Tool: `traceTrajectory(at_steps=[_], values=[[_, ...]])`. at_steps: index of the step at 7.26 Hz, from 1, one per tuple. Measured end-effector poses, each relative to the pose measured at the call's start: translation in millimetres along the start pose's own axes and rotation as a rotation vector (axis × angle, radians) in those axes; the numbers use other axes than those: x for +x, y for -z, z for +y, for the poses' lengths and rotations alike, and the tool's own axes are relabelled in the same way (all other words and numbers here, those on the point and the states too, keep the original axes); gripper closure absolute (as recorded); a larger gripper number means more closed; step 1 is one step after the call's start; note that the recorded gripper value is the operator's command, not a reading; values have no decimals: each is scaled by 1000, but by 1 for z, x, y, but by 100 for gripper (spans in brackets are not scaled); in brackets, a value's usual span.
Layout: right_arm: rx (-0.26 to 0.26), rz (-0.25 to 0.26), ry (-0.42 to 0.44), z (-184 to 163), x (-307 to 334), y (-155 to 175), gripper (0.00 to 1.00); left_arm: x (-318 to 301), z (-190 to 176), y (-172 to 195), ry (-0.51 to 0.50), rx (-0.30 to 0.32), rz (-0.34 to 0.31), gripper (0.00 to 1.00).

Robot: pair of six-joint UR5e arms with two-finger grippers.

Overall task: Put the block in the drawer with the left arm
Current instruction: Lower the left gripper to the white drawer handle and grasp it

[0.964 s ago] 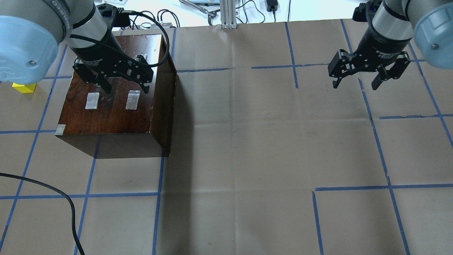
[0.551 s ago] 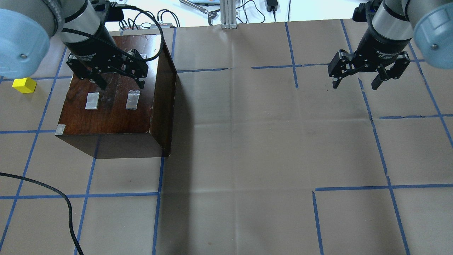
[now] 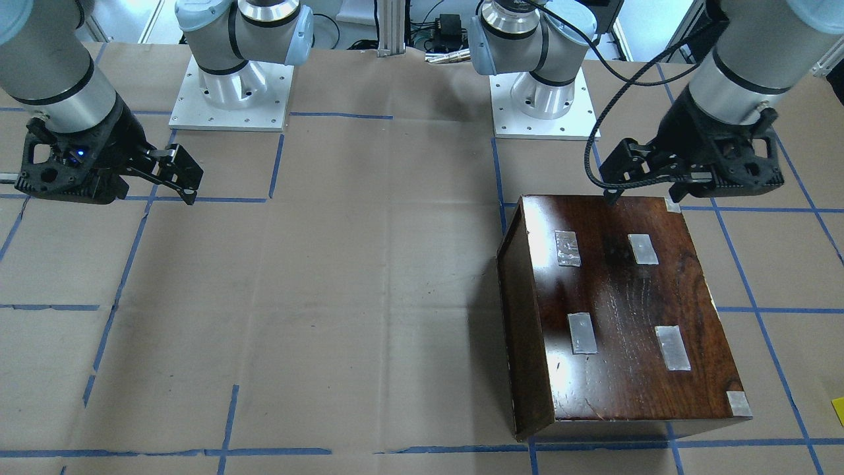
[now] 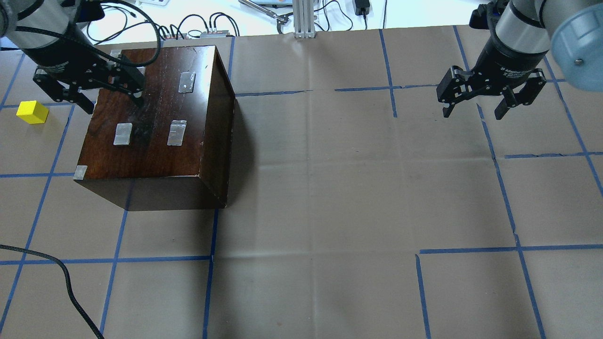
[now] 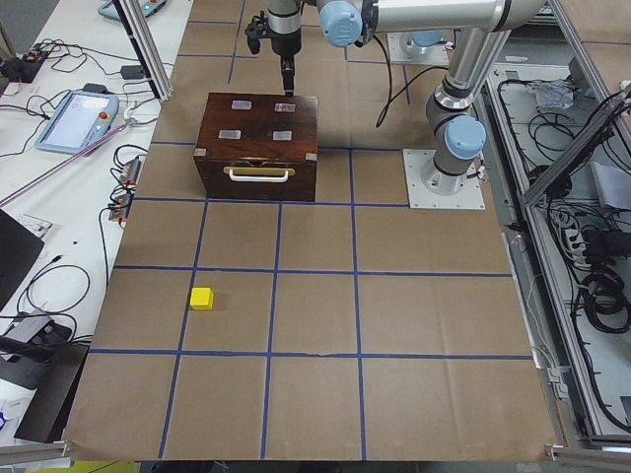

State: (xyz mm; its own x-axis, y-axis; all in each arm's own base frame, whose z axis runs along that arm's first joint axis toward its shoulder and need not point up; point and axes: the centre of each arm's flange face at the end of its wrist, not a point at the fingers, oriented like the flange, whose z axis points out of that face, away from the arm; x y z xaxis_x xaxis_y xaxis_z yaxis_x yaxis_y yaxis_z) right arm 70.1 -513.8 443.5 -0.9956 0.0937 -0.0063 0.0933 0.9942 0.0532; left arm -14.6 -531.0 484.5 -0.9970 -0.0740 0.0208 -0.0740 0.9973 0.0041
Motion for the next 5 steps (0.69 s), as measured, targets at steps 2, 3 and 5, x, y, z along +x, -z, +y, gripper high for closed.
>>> traceTrajectory(at_steps=[2, 3, 5], values=[[1, 0, 0, 0, 0, 0, 0, -77, -13, -3, -11, -1, 3, 0], [1, 0, 0, 0, 0, 0, 0, -111, -17, -6, -26, -1, 5, 0], [0, 0, 0, 0, 0, 0, 0, -160, -29, -13, -56, -5, 17, 0]])
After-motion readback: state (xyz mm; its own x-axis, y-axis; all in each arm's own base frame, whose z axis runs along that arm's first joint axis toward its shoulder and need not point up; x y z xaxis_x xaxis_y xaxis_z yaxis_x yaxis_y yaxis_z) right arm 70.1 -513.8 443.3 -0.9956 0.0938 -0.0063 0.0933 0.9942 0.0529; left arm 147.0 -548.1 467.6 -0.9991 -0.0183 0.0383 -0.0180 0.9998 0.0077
